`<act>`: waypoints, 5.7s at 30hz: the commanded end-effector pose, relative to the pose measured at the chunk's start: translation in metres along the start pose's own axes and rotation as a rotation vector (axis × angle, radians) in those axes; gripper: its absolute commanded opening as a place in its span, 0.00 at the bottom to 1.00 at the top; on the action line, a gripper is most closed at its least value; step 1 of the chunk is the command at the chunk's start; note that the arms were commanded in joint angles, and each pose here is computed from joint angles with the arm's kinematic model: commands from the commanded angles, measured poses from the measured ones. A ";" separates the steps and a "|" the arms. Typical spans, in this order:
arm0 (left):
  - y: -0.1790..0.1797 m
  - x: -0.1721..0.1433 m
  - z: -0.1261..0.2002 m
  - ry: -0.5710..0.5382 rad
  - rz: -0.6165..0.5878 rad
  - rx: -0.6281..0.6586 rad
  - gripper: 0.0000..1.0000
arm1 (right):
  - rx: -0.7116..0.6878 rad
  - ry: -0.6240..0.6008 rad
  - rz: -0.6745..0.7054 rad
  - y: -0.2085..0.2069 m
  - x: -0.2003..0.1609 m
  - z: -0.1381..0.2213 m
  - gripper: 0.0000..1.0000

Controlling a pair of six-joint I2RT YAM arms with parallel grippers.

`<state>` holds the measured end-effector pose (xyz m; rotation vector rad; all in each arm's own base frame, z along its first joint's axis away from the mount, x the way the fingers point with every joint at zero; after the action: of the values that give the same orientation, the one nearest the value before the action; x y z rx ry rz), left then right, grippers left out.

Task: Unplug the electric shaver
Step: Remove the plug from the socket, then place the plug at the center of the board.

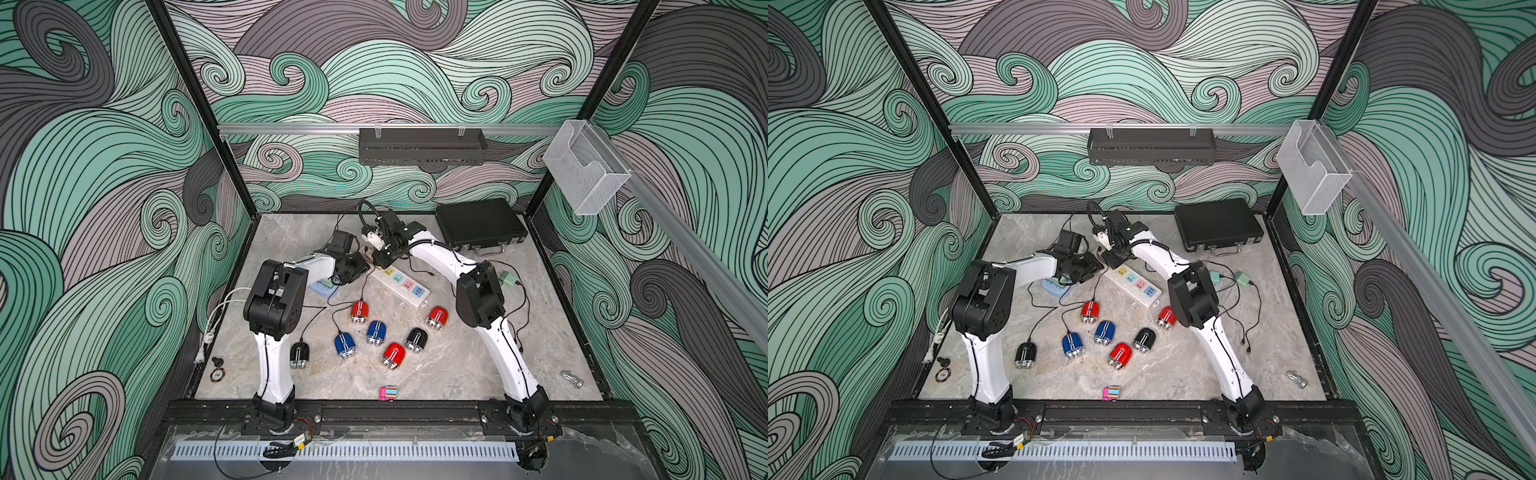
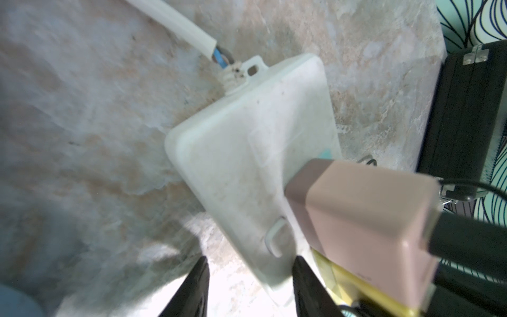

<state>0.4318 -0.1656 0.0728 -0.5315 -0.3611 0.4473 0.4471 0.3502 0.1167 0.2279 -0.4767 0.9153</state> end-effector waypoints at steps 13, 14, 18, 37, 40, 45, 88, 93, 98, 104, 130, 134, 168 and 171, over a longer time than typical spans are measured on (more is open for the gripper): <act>0.034 -0.018 -0.016 0.083 0.048 0.154 0.48 | -0.048 -0.092 0.054 0.001 0.020 0.047 0.26; 0.034 -0.018 -0.016 0.085 0.049 0.155 0.48 | -0.049 -0.096 0.053 0.001 0.021 0.048 0.26; 0.034 -0.018 -0.015 0.084 0.044 0.156 0.48 | -0.063 -0.105 0.052 0.000 0.023 0.056 0.26; 0.004 -0.006 0.018 0.021 -0.051 0.123 0.49 | -0.174 -0.115 -0.359 -0.074 -0.030 0.094 0.24; 0.001 -0.005 0.021 0.016 -0.059 0.120 0.49 | -0.207 -0.104 -0.452 -0.093 -0.044 0.099 0.24; -0.006 -0.007 0.025 0.012 -0.076 0.104 0.49 | -0.172 -0.112 -0.542 -0.108 -0.050 0.091 0.25; -0.008 -0.012 0.053 -0.040 -0.151 0.114 0.49 | 0.211 -0.158 -1.013 -0.130 -0.052 -0.026 0.27; -0.008 -0.012 0.053 -0.042 -0.151 0.116 0.49 | 0.217 -0.159 -1.029 -0.134 -0.055 -0.025 0.28; -0.008 -0.012 0.052 -0.042 -0.150 0.115 0.49 | 0.217 -0.161 -1.035 -0.138 -0.056 -0.023 0.30; -0.008 -0.012 0.053 -0.039 -0.149 0.116 0.49 | 0.218 -0.147 -1.047 -0.139 -0.062 -0.024 0.35; -0.013 -0.006 0.055 -0.051 -0.161 0.126 0.50 | 0.134 -0.135 -0.986 -0.139 -0.074 0.026 0.58; -0.017 -0.007 0.059 -0.051 -0.169 0.112 0.50 | 0.108 -0.141 -0.968 -0.135 -0.078 0.039 0.58; 0.018 -0.115 0.107 -0.033 -0.466 0.357 0.65 | -0.056 -0.124 -0.614 0.007 -0.105 0.115 0.57; 0.023 -0.123 0.100 -0.008 -0.481 0.364 0.65 | -0.063 -0.116 -0.602 0.014 -0.111 0.115 0.57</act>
<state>0.2787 -0.1650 0.1161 -0.0898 -0.3855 0.0722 0.3491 0.2397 0.1587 0.3801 -0.4767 0.2853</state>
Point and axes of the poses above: each gripper's point midway between its finger pads, its own z axis back along the fingers, its own y axis along the line the jaws close on, x = y × z, the point moved 5 cm from there along z, back along the fingers, and after that the axes turned 2 degrees about z, right-handed, at the moved point
